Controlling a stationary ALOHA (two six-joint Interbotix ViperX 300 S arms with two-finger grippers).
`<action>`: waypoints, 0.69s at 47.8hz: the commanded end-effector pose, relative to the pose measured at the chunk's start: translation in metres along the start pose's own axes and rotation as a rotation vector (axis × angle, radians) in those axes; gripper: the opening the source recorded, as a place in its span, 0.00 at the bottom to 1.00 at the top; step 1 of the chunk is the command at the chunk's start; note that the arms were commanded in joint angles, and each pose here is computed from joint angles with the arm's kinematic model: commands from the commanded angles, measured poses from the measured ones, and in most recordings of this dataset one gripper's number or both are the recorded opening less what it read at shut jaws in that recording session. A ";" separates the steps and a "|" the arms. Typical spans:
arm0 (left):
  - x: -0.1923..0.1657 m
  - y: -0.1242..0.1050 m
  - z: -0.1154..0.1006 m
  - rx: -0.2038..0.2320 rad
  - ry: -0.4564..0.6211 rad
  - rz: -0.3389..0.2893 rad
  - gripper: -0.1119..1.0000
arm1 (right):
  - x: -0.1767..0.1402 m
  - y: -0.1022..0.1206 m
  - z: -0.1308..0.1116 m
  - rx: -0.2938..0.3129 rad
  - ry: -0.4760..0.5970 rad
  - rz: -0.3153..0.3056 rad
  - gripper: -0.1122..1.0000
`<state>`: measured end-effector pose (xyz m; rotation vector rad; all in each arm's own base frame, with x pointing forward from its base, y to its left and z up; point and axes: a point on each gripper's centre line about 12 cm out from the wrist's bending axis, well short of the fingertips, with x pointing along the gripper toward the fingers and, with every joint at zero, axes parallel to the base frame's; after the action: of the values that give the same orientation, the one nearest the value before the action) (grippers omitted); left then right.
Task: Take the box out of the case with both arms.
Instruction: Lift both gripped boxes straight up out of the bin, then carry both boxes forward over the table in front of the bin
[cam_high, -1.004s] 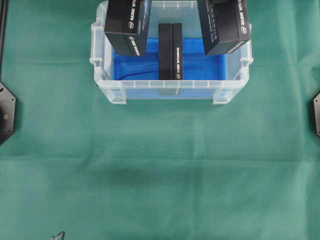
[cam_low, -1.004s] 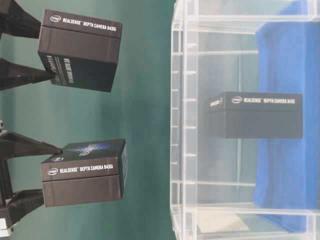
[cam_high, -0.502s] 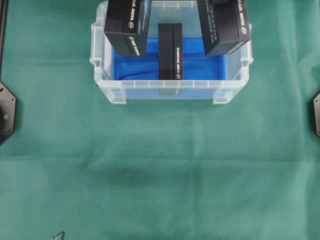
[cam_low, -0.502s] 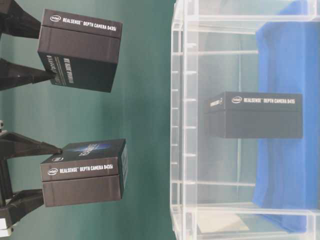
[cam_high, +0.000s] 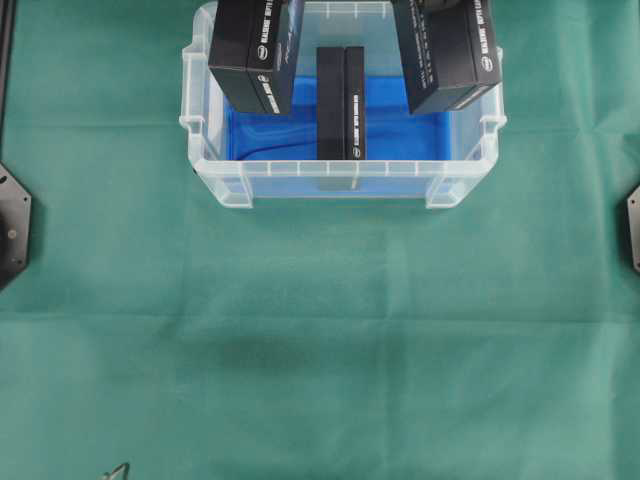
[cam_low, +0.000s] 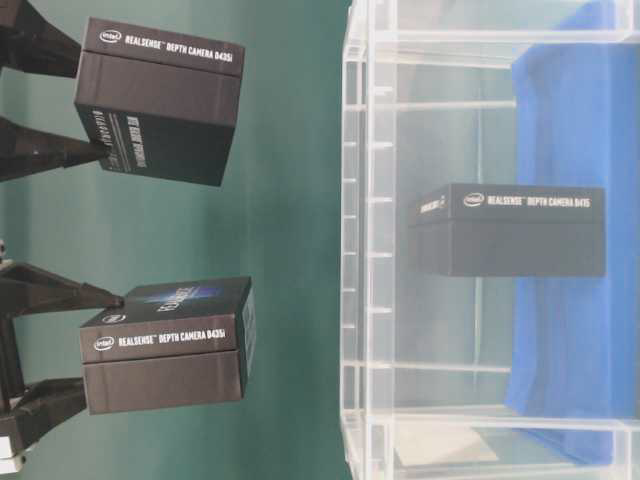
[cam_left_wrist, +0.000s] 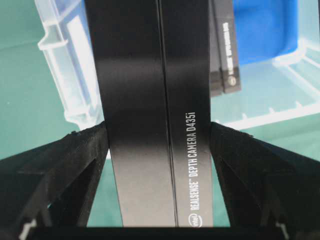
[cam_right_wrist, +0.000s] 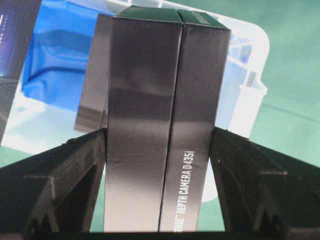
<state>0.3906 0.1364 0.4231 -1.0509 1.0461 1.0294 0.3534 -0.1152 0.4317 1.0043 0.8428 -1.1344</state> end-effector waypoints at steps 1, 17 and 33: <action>-0.019 0.003 -0.002 0.000 -0.029 -0.046 0.67 | -0.016 -0.002 0.002 0.008 -0.020 0.042 0.71; -0.020 0.000 -0.008 0.011 -0.026 -0.051 0.67 | -0.017 -0.001 -0.004 -0.003 -0.010 0.034 0.71; -0.026 -0.008 -0.028 0.019 -0.039 -0.061 0.67 | -0.023 0.004 -0.029 -0.018 0.020 0.015 0.71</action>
<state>0.3978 0.1142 0.4232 -1.0410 1.0469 1.0166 0.3546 -0.0905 0.4305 0.9940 0.8933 -1.1295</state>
